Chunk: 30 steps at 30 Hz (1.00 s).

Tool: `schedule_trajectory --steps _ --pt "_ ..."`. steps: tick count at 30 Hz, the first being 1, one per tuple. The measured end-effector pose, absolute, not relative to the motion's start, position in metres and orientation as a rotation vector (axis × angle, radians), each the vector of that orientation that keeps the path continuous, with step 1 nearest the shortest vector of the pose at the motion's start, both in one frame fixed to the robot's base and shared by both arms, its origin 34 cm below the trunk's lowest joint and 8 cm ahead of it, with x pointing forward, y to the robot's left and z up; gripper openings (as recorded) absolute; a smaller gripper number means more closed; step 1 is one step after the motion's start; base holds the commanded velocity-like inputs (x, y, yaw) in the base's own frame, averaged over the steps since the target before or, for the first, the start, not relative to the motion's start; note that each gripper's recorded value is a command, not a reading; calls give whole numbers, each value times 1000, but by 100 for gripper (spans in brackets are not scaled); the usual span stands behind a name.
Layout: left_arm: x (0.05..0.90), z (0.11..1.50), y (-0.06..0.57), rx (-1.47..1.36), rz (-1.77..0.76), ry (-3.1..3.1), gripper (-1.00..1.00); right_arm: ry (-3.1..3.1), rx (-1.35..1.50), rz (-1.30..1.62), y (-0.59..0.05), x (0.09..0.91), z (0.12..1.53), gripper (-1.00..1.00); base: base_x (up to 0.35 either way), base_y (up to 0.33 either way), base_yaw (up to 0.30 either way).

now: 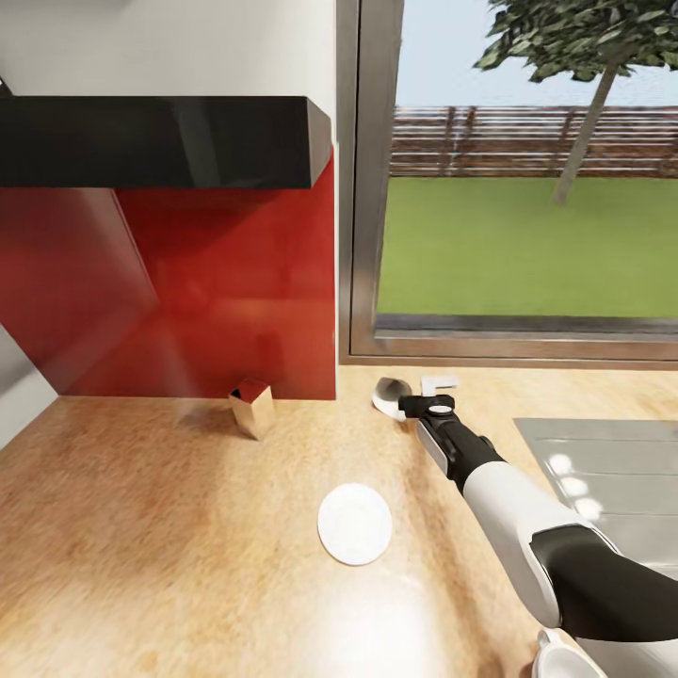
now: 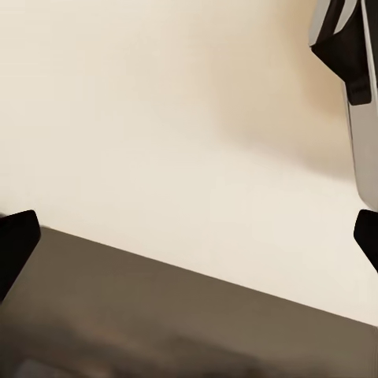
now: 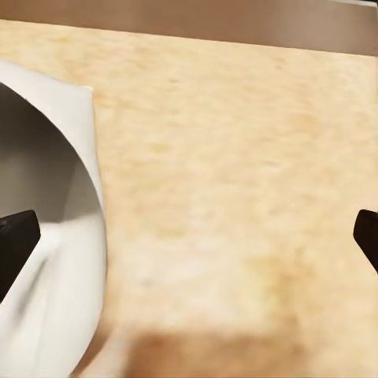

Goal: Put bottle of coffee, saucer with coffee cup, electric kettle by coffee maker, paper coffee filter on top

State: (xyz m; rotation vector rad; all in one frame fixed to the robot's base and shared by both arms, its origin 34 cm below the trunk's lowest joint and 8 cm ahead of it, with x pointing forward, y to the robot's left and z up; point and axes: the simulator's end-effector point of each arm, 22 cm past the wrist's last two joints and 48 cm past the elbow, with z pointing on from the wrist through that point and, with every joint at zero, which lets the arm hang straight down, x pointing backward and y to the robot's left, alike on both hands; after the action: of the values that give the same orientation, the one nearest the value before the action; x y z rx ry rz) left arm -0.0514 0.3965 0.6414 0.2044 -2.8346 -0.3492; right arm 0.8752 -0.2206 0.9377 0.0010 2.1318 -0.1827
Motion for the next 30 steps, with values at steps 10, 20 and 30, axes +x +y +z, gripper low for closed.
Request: schedule_trajectory --steps 10,20,30 --pt "-56 644 397 200 -349 -2820 100 2147 0 -183 -221 875 926 100 0 0 0" --pt "-61 647 395 197 -347 -2805 100 2160 -4 -185 -220 874 915 100 0 36 0" --pt "-63 647 394 197 -345 -2799 100 2166 -1 -185 -221 874 911 100 0 8 0"
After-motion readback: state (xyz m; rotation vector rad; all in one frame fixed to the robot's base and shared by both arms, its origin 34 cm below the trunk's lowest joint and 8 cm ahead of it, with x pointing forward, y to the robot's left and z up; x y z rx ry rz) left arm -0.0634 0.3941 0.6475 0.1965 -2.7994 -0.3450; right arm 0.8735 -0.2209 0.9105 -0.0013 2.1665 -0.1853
